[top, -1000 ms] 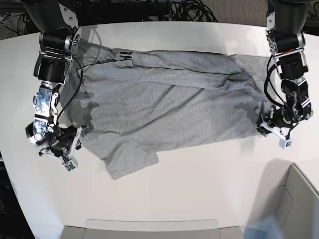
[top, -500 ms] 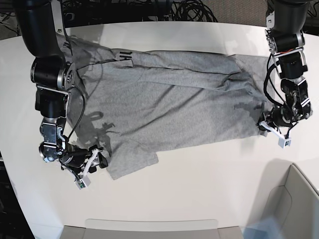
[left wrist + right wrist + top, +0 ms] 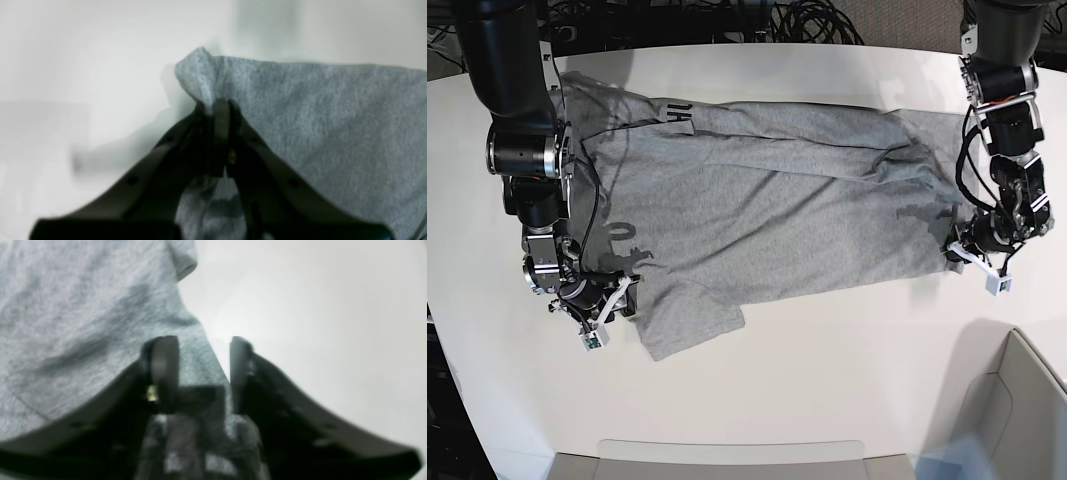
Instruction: Fold the T-shirt properly
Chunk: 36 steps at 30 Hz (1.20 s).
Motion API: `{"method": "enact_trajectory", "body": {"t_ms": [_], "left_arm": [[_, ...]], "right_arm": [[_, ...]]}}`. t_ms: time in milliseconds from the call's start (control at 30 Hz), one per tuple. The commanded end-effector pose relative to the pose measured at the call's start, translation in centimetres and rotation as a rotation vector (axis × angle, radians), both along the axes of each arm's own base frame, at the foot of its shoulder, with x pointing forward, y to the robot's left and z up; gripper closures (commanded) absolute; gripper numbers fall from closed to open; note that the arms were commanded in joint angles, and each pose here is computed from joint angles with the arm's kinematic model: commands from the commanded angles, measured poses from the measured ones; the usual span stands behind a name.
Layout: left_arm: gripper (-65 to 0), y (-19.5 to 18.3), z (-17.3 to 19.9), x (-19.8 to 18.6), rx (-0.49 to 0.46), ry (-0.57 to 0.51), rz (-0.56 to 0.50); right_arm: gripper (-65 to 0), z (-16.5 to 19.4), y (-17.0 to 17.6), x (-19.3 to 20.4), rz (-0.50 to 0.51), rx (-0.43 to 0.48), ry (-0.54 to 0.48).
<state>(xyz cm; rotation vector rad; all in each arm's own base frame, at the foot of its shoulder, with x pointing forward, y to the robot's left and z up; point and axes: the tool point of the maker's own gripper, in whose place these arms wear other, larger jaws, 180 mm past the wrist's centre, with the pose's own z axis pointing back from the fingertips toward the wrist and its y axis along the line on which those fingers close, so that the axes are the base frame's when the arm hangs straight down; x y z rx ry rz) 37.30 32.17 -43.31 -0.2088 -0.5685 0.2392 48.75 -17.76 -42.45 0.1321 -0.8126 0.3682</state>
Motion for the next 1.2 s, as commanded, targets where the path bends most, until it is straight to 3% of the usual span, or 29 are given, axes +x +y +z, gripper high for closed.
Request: {"method": "enact_trajectory", "body": {"t_ms": [0, 133, 333, 433, 500, 600, 633, 800, 967, 1167], "left_arm": [[-2.8, 0.6, -0.3, -0.7, 0.028, 0.051, -0.008], [-2.8, 0.6, -0.3, -0.7, 0.028, 0.051, -0.008], [-2.8, 0.6, -0.3, -0.7, 0.028, 0.051, -0.008], [-2.8, 0.6, -0.3, -0.8, 0.028, 0.052, -0.008], [-2.8, 0.6, -0.7, -1.3, 0.027, 0.064, -0.007], [-2.8, 0.6, -1.0, -1.7, 0.027, 0.072, -0.007], [-2.8, 0.6, -1.0, -1.7, 0.027, 0.072, -0.007], [-2.8, 0.6, -1.0, -1.7, 0.027, 0.072, -0.007], [-2.8, 0.0, -1.2, -1.5, 0.016, 0.069, -0.012], [-2.8, -0.1, -1.3, -1.5, 0.015, 0.07, -0.012]], "right_arm": [[-16.5, -1.4, -0.8, -1.4, 0.021, -0.064, 0.098], [0.0, -3.2, -4.0, -4.0, -0.014, -0.133, 0.228], [0.0, -5.0, -6.9, -7.4, -0.04, -0.21, 0.4], [0.0, -6.2, -7.7, -9.1, -0.045, -0.221, 0.436], [0.0, -6.4, -6.6, -9.7, 0.011, -0.18, 0.442], [0.0, -5.3, -3.8, -9.9, 0.085, -0.003, 0.373], [0.0, -4.4, -3.8, -9.8, 0.108, 0.018, 0.346], [0.0, 1.1, -2.9, -8.9, 0.155, -0.099, 0.123], [0.0, 4.6, 0.2, -9.2, 0.204, -0.122, -0.024], [-28.0, 9.0, -0.7, -7.9, 0.139, -0.116, -0.16]]}}
